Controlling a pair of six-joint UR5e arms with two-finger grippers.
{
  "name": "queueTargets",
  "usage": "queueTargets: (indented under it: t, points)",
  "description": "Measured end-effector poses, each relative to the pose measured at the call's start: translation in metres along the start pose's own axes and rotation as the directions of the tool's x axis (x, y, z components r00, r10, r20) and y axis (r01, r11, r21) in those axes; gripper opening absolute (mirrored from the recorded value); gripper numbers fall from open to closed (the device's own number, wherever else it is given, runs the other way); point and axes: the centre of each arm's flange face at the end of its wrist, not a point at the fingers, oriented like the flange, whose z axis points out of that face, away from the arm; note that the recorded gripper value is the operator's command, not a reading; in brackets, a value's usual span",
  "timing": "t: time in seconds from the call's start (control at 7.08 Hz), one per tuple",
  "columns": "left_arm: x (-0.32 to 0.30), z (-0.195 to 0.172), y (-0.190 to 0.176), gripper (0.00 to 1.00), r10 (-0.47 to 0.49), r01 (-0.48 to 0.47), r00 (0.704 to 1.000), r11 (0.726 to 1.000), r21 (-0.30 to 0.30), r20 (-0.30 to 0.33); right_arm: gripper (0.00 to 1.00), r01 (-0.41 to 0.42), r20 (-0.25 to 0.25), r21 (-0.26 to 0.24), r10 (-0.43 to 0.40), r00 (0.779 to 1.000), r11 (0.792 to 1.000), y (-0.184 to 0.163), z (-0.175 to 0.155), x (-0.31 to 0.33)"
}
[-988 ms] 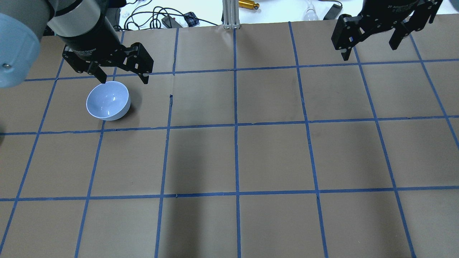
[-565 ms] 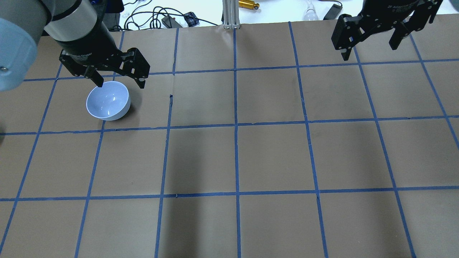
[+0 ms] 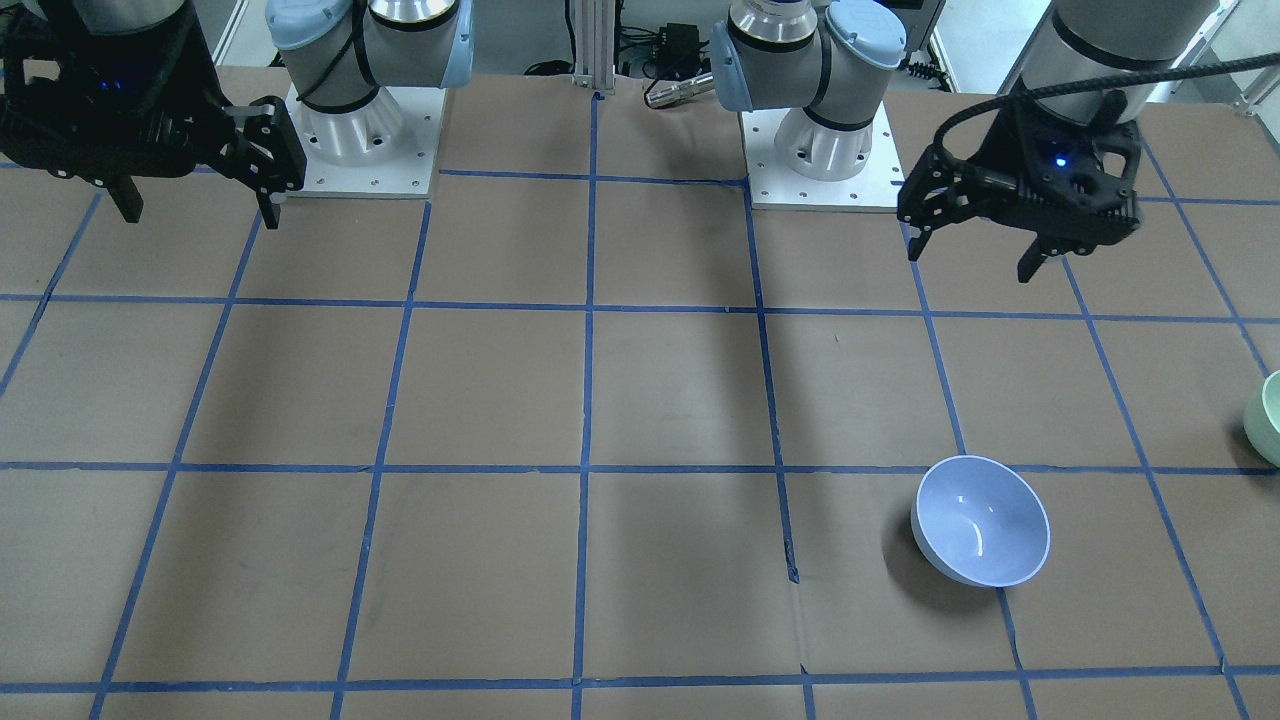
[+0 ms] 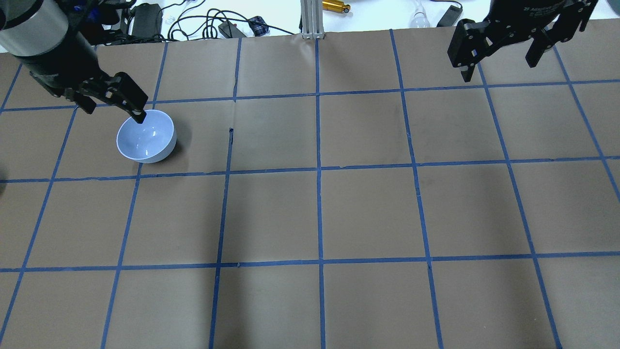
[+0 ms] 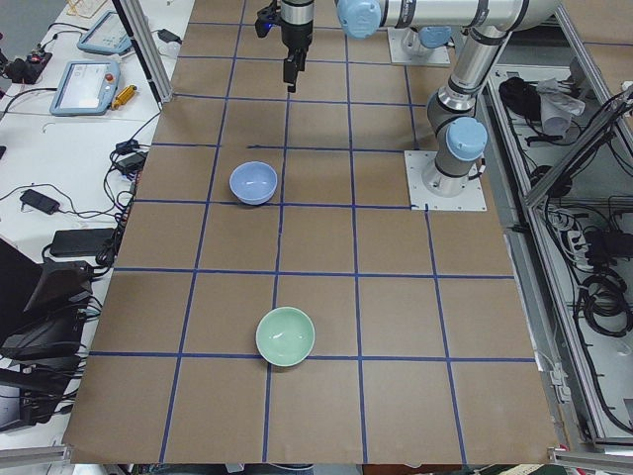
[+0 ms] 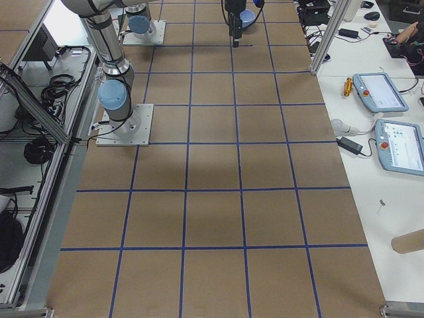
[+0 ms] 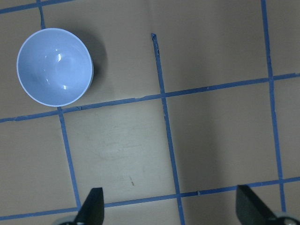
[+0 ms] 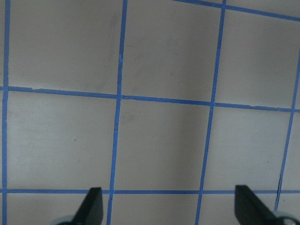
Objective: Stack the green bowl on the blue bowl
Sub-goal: 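Swing the left arm out of view toward the table edge nearest the robot, then grasp the mint-green bowl rim with the left gripper off the table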
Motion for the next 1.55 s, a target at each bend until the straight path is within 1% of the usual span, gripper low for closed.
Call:
queueTargets:
  t: [0.28,0.56,0.85,0.99,1.13,1.27,1.41,1.55]
  points:
    - [-0.073,0.014,0.024,1.00,0.095,-0.095,0.995,0.995,-0.019,-0.015,1.00,0.000,0.000,0.000,0.000,1.000,1.000,0.000,0.000,0.000]
    - [-0.163,0.033,0.062,1.00,0.177,-0.178,0.983,0.984,-0.030,-0.049,1.00,0.000,0.000,0.000,0.000,1.000,1.000,0.000,0.000,0.000]
    - [-0.238,0.056,0.110,1.00,0.262,-0.265,0.961,0.964,-0.032,-0.090,1.00,0.000,0.000,0.000,0.000,1.000,1.000,0.000,0.000,0.000]
    - [-0.278,0.075,0.138,1.00,0.323,-0.327,0.941,0.945,-0.021,-0.103,1.00,0.000,0.000,0.000,0.000,1.000,1.000,0.000,0.000,0.000]
    - [-0.315,0.097,0.163,1.00,0.393,-0.395,0.914,0.919,-0.002,-0.104,1.00,0.000,0.000,0.000,0.000,1.000,1.000,0.000,0.000,0.000]
    - [-0.350,0.120,0.185,1.00,0.471,-0.471,0.878,0.882,0.017,-0.090,1.00,0.000,0.000,0.000,0.000,1.000,1.000,0.000,0.000,0.000]
    - [-0.384,0.140,0.200,1.00,0.557,-0.557,0.829,0.830,0.020,-0.049,1.00,0.000,0.000,0.000,0.000,1.000,1.000,0.000,0.000,0.000]
    - [-0.415,0.158,0.212,1.00,0.645,-0.645,0.764,0.764,0.003,0.006,1.00,0.000,0.000,0.000,0.000,1.000,1.000,0.000,0.000,0.000]
